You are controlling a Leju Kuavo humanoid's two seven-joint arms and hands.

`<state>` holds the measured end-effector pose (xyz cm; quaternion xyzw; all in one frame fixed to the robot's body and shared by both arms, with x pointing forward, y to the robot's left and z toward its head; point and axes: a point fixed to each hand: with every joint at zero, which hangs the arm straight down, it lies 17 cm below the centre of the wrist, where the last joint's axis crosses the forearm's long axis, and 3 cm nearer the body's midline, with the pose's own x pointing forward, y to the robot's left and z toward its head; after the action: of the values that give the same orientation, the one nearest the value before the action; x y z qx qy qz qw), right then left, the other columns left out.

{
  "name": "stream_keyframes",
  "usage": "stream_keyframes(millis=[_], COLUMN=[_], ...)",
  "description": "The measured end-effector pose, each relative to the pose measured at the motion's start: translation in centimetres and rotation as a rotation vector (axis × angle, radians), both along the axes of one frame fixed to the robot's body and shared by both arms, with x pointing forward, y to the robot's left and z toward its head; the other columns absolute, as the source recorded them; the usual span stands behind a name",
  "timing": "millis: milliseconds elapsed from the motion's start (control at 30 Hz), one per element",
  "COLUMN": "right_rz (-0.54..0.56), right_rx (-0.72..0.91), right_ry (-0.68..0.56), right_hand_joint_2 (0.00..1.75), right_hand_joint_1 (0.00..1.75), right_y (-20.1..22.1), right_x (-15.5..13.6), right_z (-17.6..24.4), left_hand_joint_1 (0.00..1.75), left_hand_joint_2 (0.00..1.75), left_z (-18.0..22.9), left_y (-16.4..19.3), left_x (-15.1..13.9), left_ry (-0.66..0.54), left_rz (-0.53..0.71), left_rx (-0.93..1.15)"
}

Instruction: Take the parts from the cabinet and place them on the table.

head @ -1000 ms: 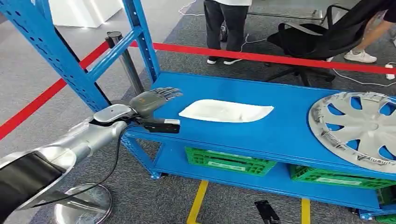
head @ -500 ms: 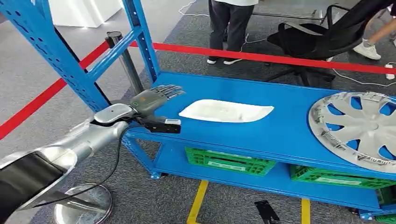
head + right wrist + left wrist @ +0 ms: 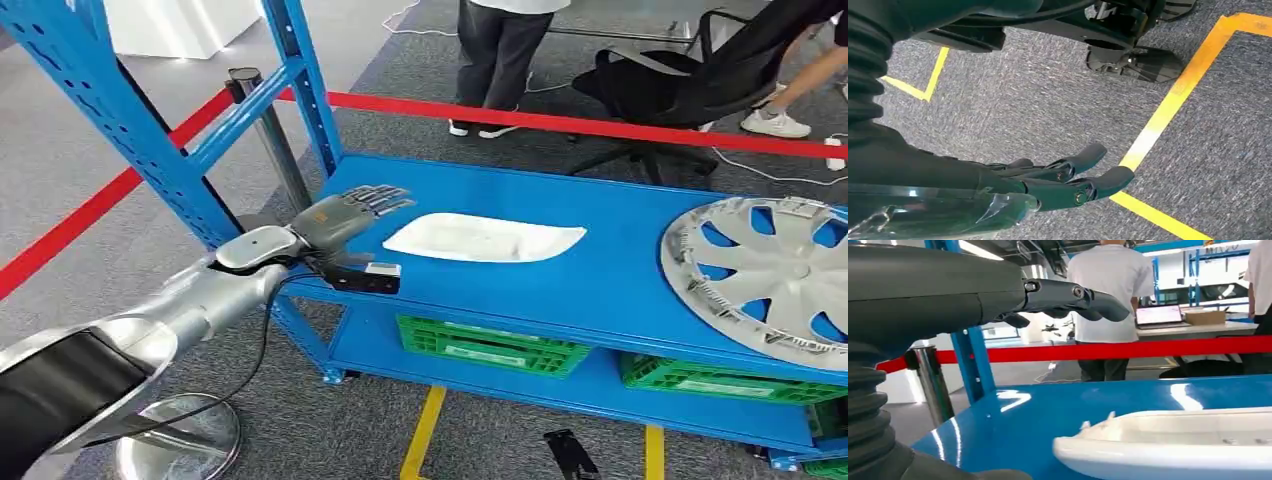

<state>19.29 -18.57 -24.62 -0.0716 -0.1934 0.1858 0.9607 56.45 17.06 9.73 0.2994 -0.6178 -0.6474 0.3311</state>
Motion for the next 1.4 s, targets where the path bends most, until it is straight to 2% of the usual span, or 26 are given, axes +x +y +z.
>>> stream_keyframes(millis=[733, 1100, 1400], right_rz=[-0.010, -0.030, -0.034], right_rx=[0.021, 0.021, 0.023], right_ry=[0.000, 0.001, -0.002], right_hand_joint_2=[1.75, 1.75, 1.75], right_hand_joint_1=[0.00, 0.00, 0.00], right_y=[1.0, 0.9, 0.9], right_x=[-0.1, -0.6, -0.5], right_z=[0.1, 0.0, 0.0], left_hand_joint_1=[0.00, 0.00, 0.00], left_hand_joint_2=[1.75, 1.75, 1.75], left_z=[0.7, -1.9, -3.2], left_y=[-7.6, -5.0, -2.7], left_x=[-1.5, -0.8, -0.6], left_ry=[0.029, 0.202, 0.258], left_rz=[-0.136, -0.020, 0.043], left_rx=[0.012, 0.037, 0.042])
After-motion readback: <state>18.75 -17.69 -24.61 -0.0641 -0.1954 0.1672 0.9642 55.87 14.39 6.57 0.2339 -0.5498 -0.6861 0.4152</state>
